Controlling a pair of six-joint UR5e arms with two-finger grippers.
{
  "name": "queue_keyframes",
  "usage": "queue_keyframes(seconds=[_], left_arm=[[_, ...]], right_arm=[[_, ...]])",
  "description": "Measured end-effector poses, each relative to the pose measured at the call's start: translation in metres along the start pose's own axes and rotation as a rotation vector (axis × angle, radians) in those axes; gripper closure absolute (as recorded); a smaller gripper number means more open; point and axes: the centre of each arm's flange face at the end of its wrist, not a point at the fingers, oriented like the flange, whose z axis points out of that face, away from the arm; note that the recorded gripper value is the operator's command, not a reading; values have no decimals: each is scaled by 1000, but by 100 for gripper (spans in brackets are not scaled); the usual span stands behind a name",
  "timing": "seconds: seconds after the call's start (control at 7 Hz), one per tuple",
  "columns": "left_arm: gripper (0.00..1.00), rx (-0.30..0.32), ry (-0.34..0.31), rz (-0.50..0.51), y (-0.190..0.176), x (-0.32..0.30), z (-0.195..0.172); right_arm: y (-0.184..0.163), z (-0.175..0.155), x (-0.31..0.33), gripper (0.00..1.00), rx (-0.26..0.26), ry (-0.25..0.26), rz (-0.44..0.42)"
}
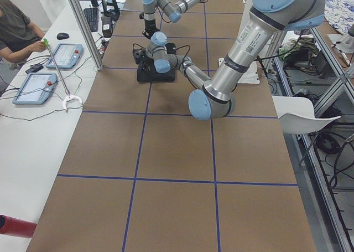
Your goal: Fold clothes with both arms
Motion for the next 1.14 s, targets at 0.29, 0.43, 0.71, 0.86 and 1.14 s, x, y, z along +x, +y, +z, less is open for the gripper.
queue_keyframes(seconds=[0.29,0.43,0.71,0.86,1.14], left_arm=[[0,35,12,29,-36,-3,20],[0,39,18,30,-47,-2,17],[0,-7,41,78,-61,2,0],[0,-26,55,123,-62,6,-9],[0,-25,84,215,-62,1,-29]], right_arm=[[-16,17,-22,0,-2,-49,-91],[-17,12,-29,0,-3,-66,-106],[-29,-1,-35,0,5,-88,-110],[-26,-5,-34,0,1,-96,-123],[15,-3,-27,0,-20,-112,-181]])
